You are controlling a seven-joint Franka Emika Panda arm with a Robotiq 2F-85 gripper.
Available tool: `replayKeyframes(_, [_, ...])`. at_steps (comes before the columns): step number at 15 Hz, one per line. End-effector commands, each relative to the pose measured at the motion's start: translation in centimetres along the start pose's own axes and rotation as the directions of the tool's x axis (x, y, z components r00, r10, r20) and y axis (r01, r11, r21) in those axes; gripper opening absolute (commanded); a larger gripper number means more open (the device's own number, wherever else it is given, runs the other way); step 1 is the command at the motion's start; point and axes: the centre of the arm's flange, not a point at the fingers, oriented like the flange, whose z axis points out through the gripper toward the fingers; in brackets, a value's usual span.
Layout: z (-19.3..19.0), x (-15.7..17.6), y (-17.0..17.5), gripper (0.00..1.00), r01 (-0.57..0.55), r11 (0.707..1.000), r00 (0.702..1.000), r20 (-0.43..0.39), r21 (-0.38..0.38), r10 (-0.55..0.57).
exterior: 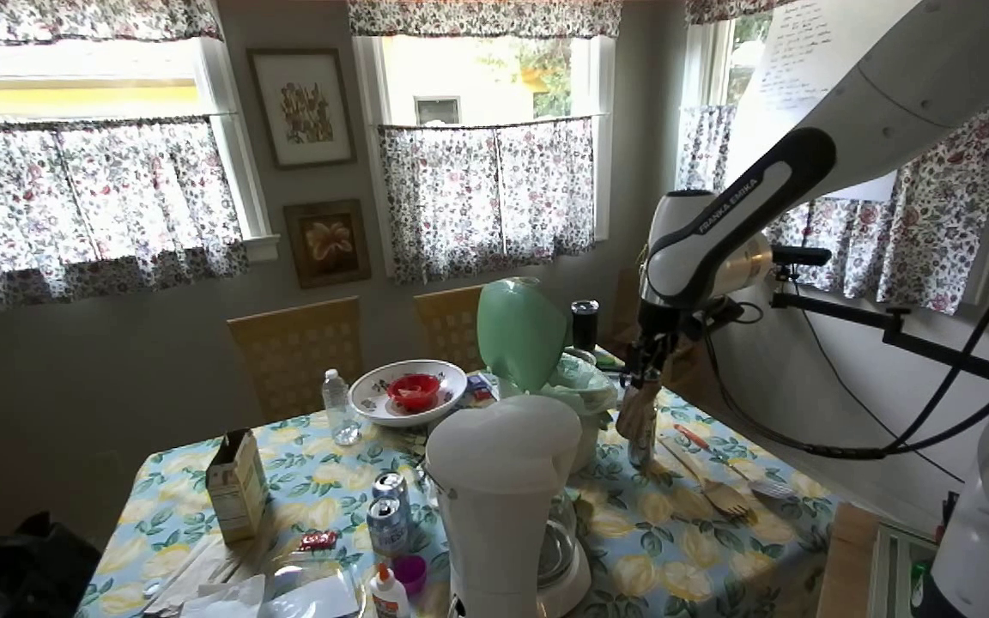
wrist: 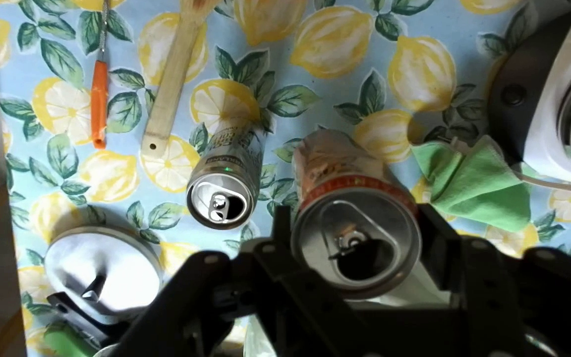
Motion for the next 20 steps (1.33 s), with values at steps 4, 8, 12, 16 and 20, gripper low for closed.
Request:
replayKeyframes(4, [-5.4, 0.9, 0.4, 0.37, -0.028, 0.999, 0.995, -0.098, 0.016, 0.030])
replayKeyframes(8, [-7.4, 2.2, 1.2, 0.37, -0.049, 0.999, 0.986, -0.158, 0.017, 0.051])
replayKeyframes(12, [-9.2, 3.3, 1.7, 0.37, -0.058, 0.998, 0.979, -0.192, 0.022, 0.061])
replayKeyframes(16, [-10.3, 4.3, 2.2, 0.37, -0.077, 0.997, 0.967, -0.242, 0.022, 0.080])
replayKeyframes(20, [-10.3, 6.0, 2.7, 0.37, -0.113, 0.991, 0.950, -0.285, 0.072, 0.129])
